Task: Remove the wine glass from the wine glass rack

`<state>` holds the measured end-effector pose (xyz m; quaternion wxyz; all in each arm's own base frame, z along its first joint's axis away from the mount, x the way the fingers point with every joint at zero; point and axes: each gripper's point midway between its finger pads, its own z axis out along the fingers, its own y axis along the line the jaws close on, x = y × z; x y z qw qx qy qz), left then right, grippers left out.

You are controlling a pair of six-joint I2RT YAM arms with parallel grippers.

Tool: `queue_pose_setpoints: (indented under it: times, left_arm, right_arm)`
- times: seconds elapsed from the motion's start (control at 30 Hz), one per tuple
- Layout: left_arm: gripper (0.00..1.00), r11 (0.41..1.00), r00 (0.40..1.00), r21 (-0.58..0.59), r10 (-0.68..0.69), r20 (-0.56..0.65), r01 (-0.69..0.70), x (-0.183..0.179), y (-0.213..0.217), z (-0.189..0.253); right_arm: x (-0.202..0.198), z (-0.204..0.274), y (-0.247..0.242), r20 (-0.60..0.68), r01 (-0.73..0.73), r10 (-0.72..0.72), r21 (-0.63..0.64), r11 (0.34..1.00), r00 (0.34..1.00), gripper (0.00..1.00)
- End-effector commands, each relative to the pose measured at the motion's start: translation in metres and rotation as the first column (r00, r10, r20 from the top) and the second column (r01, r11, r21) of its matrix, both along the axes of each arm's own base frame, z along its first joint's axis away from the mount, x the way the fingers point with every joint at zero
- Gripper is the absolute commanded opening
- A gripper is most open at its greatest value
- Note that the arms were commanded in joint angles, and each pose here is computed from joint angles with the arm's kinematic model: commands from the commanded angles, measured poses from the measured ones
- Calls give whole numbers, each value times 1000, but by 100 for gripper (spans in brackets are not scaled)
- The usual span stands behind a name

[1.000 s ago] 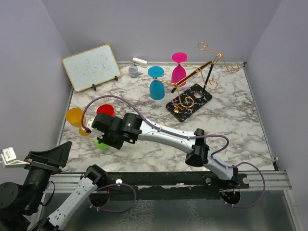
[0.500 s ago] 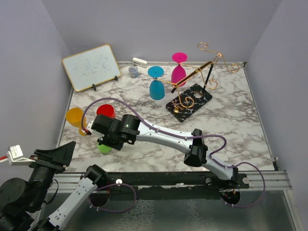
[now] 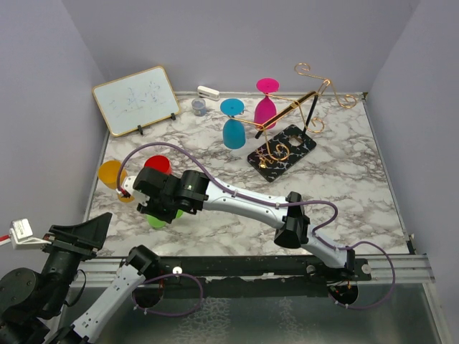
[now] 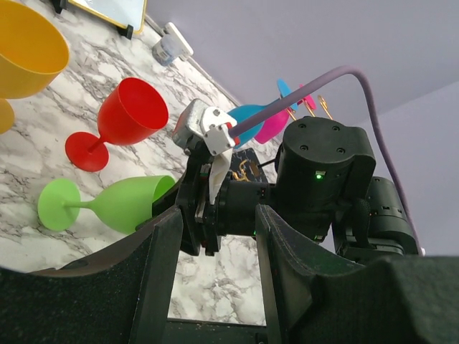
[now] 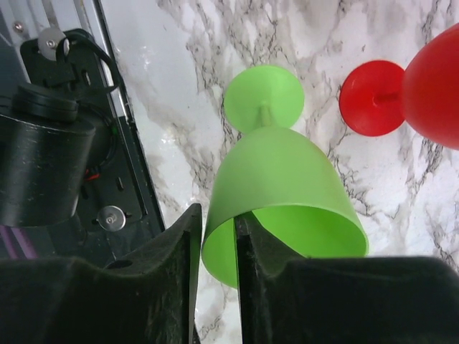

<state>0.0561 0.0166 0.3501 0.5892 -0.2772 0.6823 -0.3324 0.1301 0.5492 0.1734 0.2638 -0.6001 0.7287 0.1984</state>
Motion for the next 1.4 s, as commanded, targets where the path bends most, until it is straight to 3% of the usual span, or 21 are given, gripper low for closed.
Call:
queue_pose_setpoints:
  times: [0.0, 0.23, 0.97, 1.2, 1.37]
  left_arm:
    - [47, 1000, 1000, -9, 29, 8, -29, -4, 8, -2]
    - [47, 999, 999, -11, 42, 6, -42, -8, 13, -3]
    - [47, 998, 998, -25, 65, 2, -65, -15, 21, -9]
    - [47, 998, 998, -22, 56, -2, -56, -12, 17, -9]
    - [47, 999, 999, -13, 43, -7, -43, -8, 13, -9]
  right_arm:
    - [-7, 46, 20, 19, -47, 45, 163, 985, 999, 26]
    - [-8, 48, 34, 27, -79, 75, 210, 974, 997, 37]
    - [12, 25, 48, 90, -36, 17, 205, 978, 996, 46]
    - [9, 65, 43, 97, -30, 2, 289, 957, 995, 45]
    - [12, 129, 30, 113, -2, -49, 409, 912, 992, 46]
